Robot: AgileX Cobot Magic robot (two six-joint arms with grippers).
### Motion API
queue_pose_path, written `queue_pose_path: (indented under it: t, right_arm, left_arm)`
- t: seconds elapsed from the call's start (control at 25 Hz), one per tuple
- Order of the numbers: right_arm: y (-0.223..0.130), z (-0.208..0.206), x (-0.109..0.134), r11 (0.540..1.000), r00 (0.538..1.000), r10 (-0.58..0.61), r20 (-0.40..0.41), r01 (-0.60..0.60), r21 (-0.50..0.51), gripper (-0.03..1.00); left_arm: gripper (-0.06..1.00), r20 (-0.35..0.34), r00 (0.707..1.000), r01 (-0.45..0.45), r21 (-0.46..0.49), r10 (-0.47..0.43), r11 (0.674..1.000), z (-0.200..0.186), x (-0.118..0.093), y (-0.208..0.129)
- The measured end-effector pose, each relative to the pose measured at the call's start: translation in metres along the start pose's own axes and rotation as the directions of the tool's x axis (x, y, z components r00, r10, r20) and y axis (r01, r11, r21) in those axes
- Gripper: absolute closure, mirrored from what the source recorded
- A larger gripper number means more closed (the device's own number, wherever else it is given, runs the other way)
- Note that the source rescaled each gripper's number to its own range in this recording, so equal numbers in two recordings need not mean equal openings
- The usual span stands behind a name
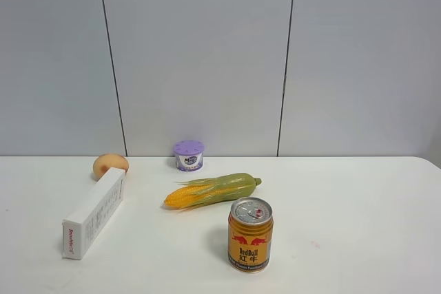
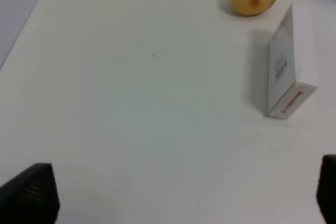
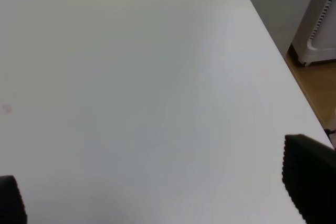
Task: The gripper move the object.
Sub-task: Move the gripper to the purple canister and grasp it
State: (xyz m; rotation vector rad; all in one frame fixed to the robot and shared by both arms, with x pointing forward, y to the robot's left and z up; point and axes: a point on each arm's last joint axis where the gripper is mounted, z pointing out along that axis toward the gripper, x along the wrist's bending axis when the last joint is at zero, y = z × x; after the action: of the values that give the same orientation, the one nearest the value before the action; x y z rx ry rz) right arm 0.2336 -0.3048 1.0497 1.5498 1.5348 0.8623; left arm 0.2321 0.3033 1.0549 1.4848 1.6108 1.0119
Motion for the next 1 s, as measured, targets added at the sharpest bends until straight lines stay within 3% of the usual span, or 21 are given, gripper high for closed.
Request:
queue_pose_path:
  t: [1.0]
  right_arm:
    - [0.0, 0.0, 0.0, 1.0, 1.0, 0.0, 0.0, 0.0, 0.0, -0.03]
  left_arm:
    - [-0.06, 0.0, 1.0, 0.0, 0.0, 0.0, 1.0, 0.0, 0.0, 0.0]
